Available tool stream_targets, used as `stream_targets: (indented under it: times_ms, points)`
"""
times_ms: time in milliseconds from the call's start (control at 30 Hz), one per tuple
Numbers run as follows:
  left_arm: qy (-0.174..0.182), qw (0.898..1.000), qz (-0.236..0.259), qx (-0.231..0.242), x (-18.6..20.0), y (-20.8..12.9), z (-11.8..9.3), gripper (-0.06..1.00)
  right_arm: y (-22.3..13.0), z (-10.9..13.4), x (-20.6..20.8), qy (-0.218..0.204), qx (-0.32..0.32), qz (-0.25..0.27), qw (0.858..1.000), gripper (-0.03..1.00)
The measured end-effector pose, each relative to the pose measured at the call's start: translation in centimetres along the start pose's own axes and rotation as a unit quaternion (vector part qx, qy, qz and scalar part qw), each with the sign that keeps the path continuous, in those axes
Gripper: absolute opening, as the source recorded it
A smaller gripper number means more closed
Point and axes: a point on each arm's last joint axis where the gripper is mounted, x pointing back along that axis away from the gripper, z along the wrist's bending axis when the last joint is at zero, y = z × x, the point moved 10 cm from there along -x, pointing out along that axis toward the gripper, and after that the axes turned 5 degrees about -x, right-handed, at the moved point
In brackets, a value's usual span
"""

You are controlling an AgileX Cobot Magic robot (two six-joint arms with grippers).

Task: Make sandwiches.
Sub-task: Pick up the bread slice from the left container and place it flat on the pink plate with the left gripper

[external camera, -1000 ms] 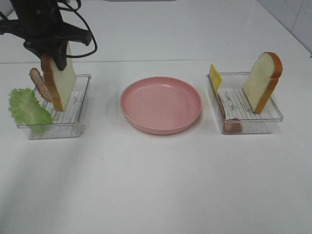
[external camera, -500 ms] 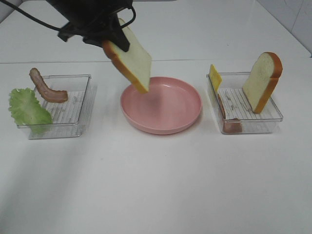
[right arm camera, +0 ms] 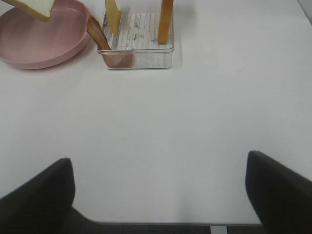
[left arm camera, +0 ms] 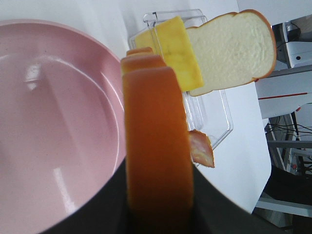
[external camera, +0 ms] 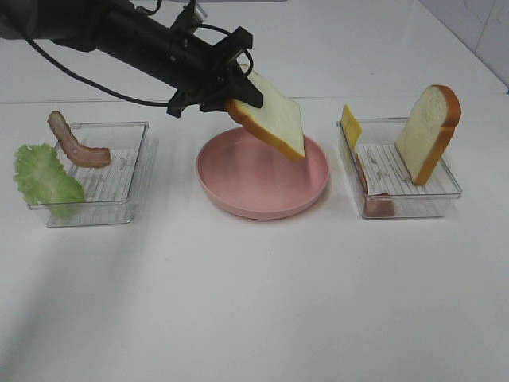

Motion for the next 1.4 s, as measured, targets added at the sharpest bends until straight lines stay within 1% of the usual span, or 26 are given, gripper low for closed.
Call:
stream_targets:
  times_ms: [200, 333, 400, 433, 500, 667, 800, 867, 933, 1000, 1333, 1367, 1400]
  points:
    - [-0.003, 1.0, 0.003, 0.001, -2.1, 0.1, 0.2, 0.19, 0.0, 0.0, 0.0, 0.0, 0.0, 0.0, 1.0, 0.92]
    - [0.005, 1.0, 0.008, 0.009, -2.9, 0.0, 0.6, 0.19, 0.0, 0.0, 0.0, 0.0, 0.0, 0.0, 1.0, 0.92]
    - [0.024, 0.999, 0.019, 0.012, -3.4, -0.3, 1.4, 0.19, 0.0, 0.0, 0.0, 0.0, 0.0, 0.0, 1.0, 0.92]
    - [0.024, 0.999, 0.019, 0.012, -3.4, -0.3, 1.4, 0.19, 0.0, 0.0, 0.0, 0.0, 0.0, 0.0, 1.0, 0.92]
    - [0.046, 0.998, 0.031, 0.009, -3.9, -0.8, 2.1, 0.19, 0.0, 0.0, 0.0, 0.0, 0.0, 0.0, 1.0, 0.92]
    - [0.053, 0.998, 0.026, 0.004, -4.3, -0.8, 2.1, 0.19, 0.0, 0.0, 0.0, 0.0, 0.0, 0.0, 1.0, 0.92]
    - [0.054, 0.998, 0.026, 0.003, -4.8, -1.0, 2.1, 0.19, 0.0, 0.0, 0.0, 0.0, 0.0, 0.0, 1.0, 0.92]
    - [0.055, 0.998, 0.029, 0.009, -5.1, -1.2, 2.4, 0.19, 0.0, 0.0, 0.0, 0.0, 0.0, 0.0, 1.0, 0.92]
    - [0.057, 0.998, 0.036, 0.019, -5.9, -1.8, 3.2, 0.19, 0.0, 0.0, 0.0, 0.0, 0.0, 0.0, 1.0, 0.92]
    - [0.056, 0.997, 0.038, 0.023, -6.1, -1.9, 3.4, 0.19, 0.0, 0.0, 0.0, 0.0, 0.0, 0.0, 1.0, 0.92]
    - [0.054, 0.998, 0.038, 0.024, -6.1, -1.9, 3.2, 0.19, 0.0, 0.0, 0.0, 0.0, 0.0, 0.0, 1.0, 0.92]
    - [0.056, 0.997, 0.04, 0.025, -6.1, -1.8, 3.2, 0.23, 0.0, 0.0, 0.0, 0.0, 0.0, 0.0, 1.0, 0.92]
    - [0.056, 0.997, 0.04, 0.025, -6.1, -1.8, 3.2, 0.23, 0.0, 0.0, 0.0, 0.0, 0.0, 0.0, 1.0, 0.92]
